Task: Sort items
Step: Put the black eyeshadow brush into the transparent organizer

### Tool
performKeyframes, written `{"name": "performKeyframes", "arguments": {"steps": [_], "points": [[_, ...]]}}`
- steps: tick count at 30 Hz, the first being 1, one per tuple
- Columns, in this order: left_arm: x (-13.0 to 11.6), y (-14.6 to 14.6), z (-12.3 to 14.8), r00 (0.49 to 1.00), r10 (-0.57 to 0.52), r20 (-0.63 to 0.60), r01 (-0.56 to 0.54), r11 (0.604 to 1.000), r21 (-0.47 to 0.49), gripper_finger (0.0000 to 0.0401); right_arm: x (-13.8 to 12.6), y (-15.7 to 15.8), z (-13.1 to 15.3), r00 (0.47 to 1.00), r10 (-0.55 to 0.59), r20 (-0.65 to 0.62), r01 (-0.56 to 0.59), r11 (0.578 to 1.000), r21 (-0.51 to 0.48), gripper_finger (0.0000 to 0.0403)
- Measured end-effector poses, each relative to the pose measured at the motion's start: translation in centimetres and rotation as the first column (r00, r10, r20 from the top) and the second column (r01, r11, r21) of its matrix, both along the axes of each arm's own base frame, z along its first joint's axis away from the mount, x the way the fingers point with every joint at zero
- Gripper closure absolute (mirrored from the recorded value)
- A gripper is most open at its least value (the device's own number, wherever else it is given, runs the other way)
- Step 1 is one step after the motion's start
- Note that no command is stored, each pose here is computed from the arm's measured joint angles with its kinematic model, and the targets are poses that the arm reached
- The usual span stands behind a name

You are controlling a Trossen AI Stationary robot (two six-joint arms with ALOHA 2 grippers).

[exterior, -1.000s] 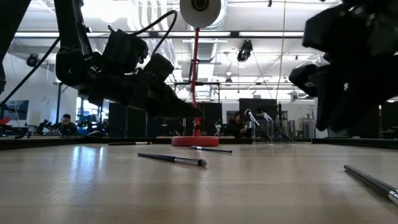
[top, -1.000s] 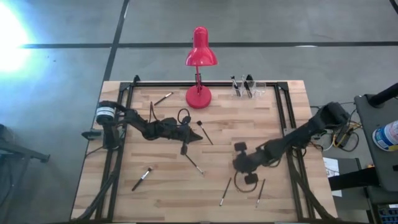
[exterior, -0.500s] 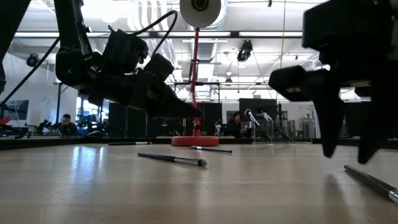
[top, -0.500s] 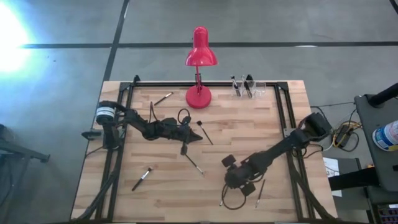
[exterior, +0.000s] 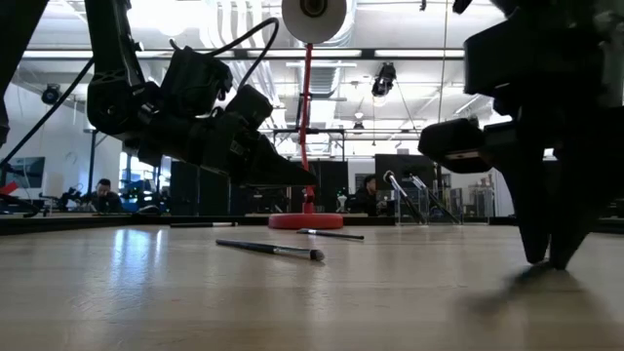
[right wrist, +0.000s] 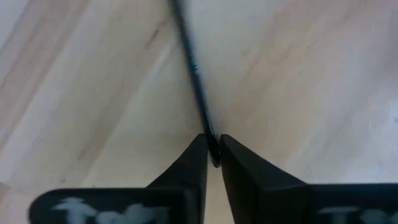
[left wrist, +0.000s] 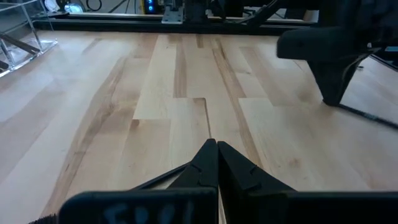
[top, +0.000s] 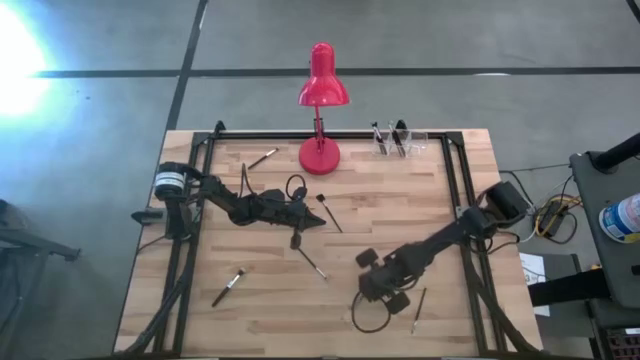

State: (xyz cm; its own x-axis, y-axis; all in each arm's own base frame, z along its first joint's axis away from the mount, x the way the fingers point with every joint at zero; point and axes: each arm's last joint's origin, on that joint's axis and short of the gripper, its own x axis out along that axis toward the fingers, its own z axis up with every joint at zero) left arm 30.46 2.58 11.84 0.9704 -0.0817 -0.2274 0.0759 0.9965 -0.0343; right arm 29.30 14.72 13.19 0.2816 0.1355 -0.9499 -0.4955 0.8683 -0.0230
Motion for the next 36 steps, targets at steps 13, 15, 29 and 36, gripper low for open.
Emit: {"name": "performKeyframes", "arguments": {"steps": [13,15,29,36], "points": [[-0.4,0.1,0.9,0.997,0.075,0.035,-0.074,0.996,-0.049,0.0401,-1.1,-2.4,-0.5,0.989,-0.145,0.019,0.145,0.989,-0.017,0.0393],[-1.0,0.1,1.2,0.995,0.088,0.055,-0.086,0.995,-0.047,0.0401,-1.7,-2.9,-0.3,0.984,-0.172,0.051,0.172,0.985,-0.006,0.0394],[-4.3,-1.2,2.7,0.979,0.061,0.193,-0.042,0.994,-0.100,0.0384,-5.8,-7.1,1.4,0.757,-0.460,0.464,0.406,0.888,0.217,0.0394],[-3.4,-2.4,4.0,0.961,0.037,0.273,-0.015,0.996,-0.082,0.0334,-6.2,-9.1,3.2,0.543,-0.532,0.650,0.377,0.846,0.377,0.0394]]}}
